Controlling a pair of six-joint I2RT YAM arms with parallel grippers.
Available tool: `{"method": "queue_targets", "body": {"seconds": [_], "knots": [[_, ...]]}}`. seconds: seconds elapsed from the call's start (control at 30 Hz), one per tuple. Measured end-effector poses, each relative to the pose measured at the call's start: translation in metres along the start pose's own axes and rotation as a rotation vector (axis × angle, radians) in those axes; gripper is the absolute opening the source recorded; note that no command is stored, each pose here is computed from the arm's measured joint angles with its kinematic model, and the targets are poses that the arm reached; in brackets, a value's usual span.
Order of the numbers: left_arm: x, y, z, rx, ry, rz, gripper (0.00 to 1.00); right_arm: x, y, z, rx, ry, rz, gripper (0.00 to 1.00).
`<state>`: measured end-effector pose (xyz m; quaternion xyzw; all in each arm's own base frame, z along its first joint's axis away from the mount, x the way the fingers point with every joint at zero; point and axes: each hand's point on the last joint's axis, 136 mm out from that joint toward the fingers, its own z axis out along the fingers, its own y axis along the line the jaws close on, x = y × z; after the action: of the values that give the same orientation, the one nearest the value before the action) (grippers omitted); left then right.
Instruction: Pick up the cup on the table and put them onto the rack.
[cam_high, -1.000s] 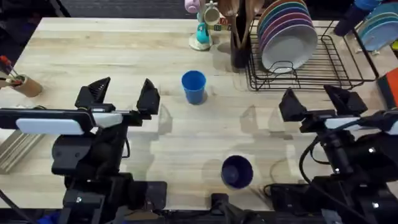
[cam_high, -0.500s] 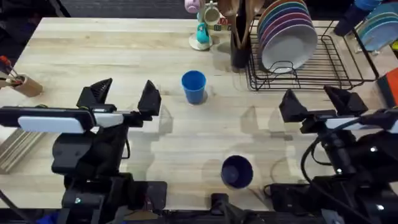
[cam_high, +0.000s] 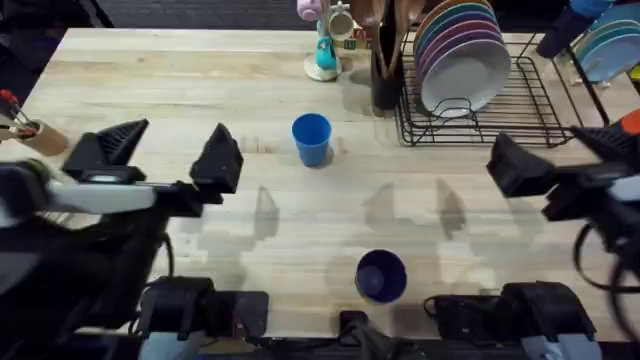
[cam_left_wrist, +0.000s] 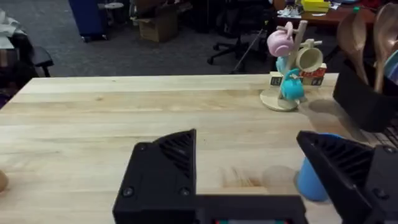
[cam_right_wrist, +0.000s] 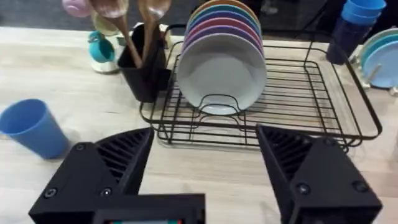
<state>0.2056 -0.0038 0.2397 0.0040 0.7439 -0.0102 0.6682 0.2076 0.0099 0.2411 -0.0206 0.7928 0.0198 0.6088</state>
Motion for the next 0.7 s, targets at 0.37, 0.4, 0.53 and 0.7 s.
{"method": "queue_targets", "body": {"seconds": [0.37,0.4,0.53,0.7], "knots": [[-0.058,-0.005,-0.003,0.023,0.145,-0.003,0.993,-0.045,0.018,0.008,-0.111,0.208,0.023,0.992],[-0.063,-0.005,0.000,0.025,0.165,-0.004,0.993,-0.047,0.020,0.011,-0.121,0.228,0.025,0.992],[-0.076,-0.009,0.015,0.045,0.234,-0.008,0.993,-0.054,0.024,0.018,-0.151,0.290,0.037,0.992],[-0.072,-0.017,0.038,0.094,0.381,-0.024,0.993,-0.057,0.027,0.025,-0.171,0.335,0.046,0.992]]}}
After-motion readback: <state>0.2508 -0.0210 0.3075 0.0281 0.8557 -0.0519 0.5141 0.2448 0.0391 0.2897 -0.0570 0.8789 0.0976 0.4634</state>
